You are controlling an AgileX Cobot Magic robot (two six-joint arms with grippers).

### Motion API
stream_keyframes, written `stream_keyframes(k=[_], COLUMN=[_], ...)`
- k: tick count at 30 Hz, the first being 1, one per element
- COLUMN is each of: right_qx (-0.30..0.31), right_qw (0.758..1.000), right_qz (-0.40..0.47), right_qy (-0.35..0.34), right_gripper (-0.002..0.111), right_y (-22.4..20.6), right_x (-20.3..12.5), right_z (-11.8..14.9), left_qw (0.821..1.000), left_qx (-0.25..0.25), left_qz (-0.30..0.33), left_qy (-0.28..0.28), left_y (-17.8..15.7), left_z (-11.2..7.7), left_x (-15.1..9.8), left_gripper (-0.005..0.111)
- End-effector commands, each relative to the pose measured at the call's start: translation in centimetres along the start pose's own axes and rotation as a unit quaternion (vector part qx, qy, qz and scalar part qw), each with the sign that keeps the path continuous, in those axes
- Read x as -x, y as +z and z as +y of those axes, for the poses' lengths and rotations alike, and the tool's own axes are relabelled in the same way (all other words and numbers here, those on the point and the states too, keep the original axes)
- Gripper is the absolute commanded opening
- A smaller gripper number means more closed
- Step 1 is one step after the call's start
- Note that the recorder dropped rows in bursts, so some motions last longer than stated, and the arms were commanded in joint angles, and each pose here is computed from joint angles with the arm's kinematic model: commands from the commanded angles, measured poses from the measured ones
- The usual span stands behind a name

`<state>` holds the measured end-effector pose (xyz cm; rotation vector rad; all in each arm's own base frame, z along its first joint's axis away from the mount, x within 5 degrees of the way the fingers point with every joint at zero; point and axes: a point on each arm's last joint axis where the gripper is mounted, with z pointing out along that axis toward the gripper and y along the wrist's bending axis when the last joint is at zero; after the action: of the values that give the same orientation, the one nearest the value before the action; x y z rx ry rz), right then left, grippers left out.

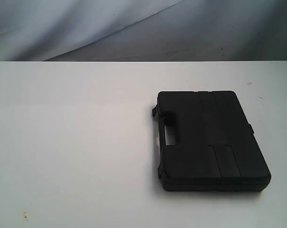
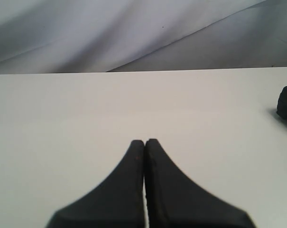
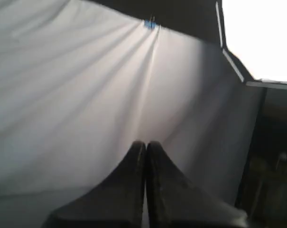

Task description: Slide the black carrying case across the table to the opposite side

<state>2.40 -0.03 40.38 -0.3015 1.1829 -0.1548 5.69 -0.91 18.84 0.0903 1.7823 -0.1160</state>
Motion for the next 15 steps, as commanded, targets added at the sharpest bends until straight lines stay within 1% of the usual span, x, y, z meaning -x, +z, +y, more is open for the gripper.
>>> stream_keyframes(k=[1, 3, 6, 7, 8, 9, 10, 11, 12, 14, 15], right_qx=[0.018, 0.036, 0.073, 0.099, 0.115, 0.142, 0.153, 0.164, 0.168, 0.179, 0.186], right_qw=[0.99, 0.977, 0.944, 0.92, 0.905, 0.88, 0.867, 0.848, 0.837, 0.802, 0.773], right_qz=[0.135, 0.198, 0.301, 0.355, 0.381, 0.418, 0.436, 0.465, 0.48, 0.532, 0.57], right_qy=[0.038, 0.07, 0.112, 0.135, 0.149, 0.176, 0.186, 0.197, 0.2, 0.205, 0.206], right_gripper=[0.0, 0.0, 0.0, 0.0, 0.0, 0.0, 0.0, 0.0, 0.0, 0.0, 0.0], right_y=[2.8, 4.4, 6.8, 8.4, 9.3, 11.0, 11.9, 13.8, 14.7, 16.8, 17.7], right_x=[0.6, 0.6, 0.2, -0.1, -0.2, -0.7, -1.1, -2.3, -3.1, -5.8, -7.7], right_z=[-0.5, -0.3, 0.5, 1.1, 1.6, 2.5, 2.9, 3.7, 4.2, 5.5, 6.4], left_qw=[1.0, 1.0, 1.0, 1.0, 1.0, 1.0, 1.0, 1.0, 1.0, 1.0, 1.0], left_qx=[0.0, 0.0, 0.0, 0.0, 0.0, 0.0, 0.0, 0.0, 0.0, 0.0, 0.0], left_qz=[0.0, 0.0, 0.0, 0.0, 0.0, 0.0, 0.0, 0.0, 0.0, 0.0, 0.0], left_qy=[-0.004, -0.004, -0.004, -0.004, -0.004, -0.004, -0.004, -0.004, -0.004, -0.004, -0.004], left_y=[0.0, 0.0, 0.0, 0.0, 0.0, 0.0, 0.0, 0.0, 0.0, 0.0, 0.0], left_z=[0.0, 0.0, 0.0, 0.0, 0.0, 0.0, 0.0, 0.0, 0.0, 0.0, 0.0], left_x=[-0.1, -0.1, -0.1, -0.1, -0.1, -0.1, -0.1, -0.1, -0.1, -0.1, -0.1], left_gripper=[0.0, 0.0, 0.0, 0.0, 0.0, 0.0, 0.0, 0.0, 0.0, 0.0, 0.0])
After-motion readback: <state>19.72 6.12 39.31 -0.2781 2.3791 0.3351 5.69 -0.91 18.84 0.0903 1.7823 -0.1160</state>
